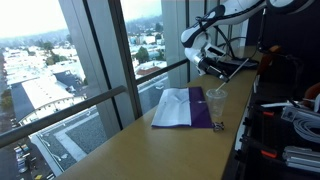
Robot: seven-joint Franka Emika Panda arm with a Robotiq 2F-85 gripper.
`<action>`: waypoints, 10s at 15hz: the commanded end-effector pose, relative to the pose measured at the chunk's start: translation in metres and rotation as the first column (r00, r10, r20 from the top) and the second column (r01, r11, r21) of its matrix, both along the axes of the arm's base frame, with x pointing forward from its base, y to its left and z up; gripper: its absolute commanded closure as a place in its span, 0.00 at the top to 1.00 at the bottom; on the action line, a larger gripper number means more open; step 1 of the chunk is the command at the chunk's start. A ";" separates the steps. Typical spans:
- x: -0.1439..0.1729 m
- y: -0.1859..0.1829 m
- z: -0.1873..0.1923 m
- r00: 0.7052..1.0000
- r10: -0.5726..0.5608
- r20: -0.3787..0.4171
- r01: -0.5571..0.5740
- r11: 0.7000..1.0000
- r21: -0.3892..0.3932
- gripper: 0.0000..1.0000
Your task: Place the straw in the cup
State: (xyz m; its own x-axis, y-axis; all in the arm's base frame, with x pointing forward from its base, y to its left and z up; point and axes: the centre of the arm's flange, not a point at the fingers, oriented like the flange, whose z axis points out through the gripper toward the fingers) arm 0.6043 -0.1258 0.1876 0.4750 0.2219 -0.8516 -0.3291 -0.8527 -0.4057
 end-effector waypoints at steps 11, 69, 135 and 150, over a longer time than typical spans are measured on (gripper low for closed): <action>-0.006 0.012 0.005 1.000 0.010 -0.029 -0.009 1.000 0.024 0.00; 0.000 -0.012 -0.012 1.000 -0.015 -0.002 0.015 0.999 0.035 1.00; -0.212 0.013 0.130 0.263 0.462 0.847 -0.047 0.883 -0.467 1.00; -0.221 0.017 0.141 0.149 0.492 0.858 0.167 0.843 -0.512 1.00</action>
State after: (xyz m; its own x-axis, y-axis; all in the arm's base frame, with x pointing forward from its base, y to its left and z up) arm 0.3896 -0.1103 0.3310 0.9375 0.2863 0.1976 0.2567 -0.9527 0.1624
